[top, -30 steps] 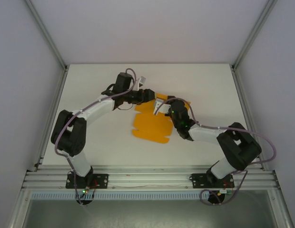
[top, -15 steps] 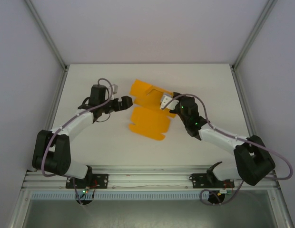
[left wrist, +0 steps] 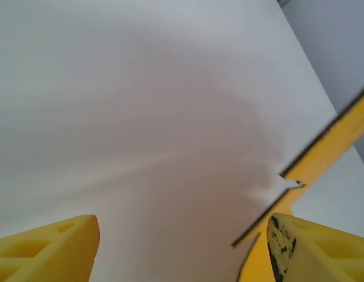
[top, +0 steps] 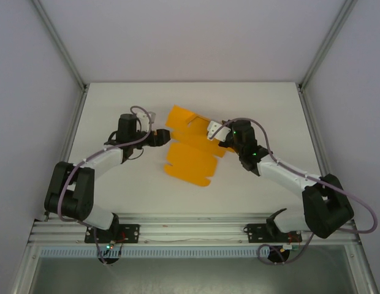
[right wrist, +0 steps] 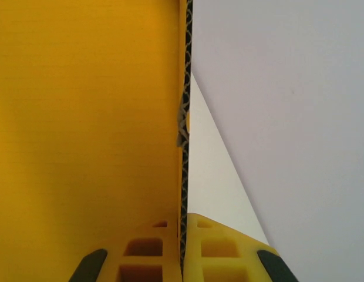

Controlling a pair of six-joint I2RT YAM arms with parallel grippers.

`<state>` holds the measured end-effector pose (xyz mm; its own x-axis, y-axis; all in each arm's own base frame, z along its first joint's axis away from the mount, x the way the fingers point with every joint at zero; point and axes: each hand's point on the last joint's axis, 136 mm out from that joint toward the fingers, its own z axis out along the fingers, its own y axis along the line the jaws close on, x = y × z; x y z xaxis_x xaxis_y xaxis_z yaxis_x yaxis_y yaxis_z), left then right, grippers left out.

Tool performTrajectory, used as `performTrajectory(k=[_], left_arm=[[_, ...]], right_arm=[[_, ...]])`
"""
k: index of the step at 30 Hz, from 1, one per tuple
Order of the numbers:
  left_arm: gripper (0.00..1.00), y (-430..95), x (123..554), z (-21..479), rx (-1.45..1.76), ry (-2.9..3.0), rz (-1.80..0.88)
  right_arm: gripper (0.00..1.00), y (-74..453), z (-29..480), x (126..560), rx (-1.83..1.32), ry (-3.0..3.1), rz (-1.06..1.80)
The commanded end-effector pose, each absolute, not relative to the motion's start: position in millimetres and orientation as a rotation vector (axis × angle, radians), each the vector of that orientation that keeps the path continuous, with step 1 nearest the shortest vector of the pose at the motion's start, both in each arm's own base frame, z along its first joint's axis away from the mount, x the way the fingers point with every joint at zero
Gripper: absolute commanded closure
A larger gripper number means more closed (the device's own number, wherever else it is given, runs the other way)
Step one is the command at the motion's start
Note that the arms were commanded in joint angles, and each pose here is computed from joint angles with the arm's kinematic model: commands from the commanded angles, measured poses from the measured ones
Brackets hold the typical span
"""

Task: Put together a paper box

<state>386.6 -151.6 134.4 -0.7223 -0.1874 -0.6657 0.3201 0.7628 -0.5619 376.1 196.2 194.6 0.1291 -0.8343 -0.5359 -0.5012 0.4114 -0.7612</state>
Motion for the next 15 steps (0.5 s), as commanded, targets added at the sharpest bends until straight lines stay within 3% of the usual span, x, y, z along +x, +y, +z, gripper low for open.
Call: performTrajectory(k=[1,5,15], left_arm=[[0.25,-133.8,404.7,148.2,0.036,2.144,-0.811],[0.29,-135.6,409.6,134.0,0.041,2.206,-0.828],[0.3,-206.1,381.1,145.3,0.444,2.116,-1.09]], right_arm=[[1.0,193.5,209.1,377.6,-1.193,1.525,-0.343],[1.0,193.8,213.0,377.0,-1.172,1.517,-0.332],[1.0,196.6,220.6,383.5,-1.139,1.519,-0.318]])
